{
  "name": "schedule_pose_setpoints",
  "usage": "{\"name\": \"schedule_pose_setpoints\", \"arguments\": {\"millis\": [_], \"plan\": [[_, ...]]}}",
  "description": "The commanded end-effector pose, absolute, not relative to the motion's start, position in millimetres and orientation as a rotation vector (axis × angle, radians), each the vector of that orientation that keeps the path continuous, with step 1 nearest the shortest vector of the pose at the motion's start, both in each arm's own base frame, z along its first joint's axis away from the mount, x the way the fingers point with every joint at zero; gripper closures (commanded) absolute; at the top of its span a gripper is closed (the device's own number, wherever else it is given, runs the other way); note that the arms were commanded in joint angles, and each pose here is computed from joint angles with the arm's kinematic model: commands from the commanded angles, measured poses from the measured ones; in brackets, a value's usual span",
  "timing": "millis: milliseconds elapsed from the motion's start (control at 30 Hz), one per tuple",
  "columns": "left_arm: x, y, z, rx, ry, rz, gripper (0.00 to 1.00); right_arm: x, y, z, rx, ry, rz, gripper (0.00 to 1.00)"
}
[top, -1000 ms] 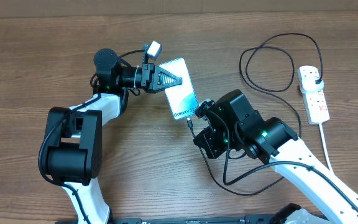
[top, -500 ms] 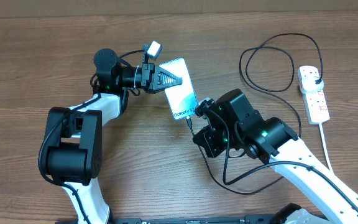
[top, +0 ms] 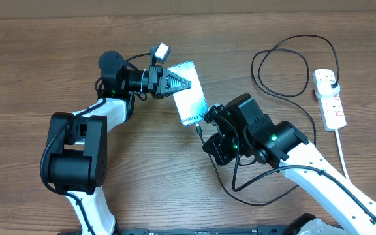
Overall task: Plug charger to phone and switch on socket
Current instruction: 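Align the plug tip with the phone's bottom port, then push the plug up into the phone's port with the right gripper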
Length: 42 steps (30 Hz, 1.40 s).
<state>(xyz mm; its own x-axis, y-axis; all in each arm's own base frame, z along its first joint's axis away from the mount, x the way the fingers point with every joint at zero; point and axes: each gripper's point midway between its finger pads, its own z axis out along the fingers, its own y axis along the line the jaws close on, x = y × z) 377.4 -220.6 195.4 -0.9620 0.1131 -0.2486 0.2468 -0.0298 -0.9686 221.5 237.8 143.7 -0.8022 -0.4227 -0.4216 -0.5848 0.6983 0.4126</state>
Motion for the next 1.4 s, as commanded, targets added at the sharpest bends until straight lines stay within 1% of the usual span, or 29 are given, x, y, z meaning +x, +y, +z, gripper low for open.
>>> {"name": "schedule_pose_setpoints", "arguments": {"millis": [0,1367], "plan": [[375.7,-224.0,203.6,0.516,2.064,-2.113,0.96,226.2,241.5,153.5,-0.815,2.575,0.779,0.96],[375.8,-223.8,203.6,0.578,2.015,-2.074,0.96,233.1,239.8,153.7,-0.815,2.553,0.736,0.96]]}}
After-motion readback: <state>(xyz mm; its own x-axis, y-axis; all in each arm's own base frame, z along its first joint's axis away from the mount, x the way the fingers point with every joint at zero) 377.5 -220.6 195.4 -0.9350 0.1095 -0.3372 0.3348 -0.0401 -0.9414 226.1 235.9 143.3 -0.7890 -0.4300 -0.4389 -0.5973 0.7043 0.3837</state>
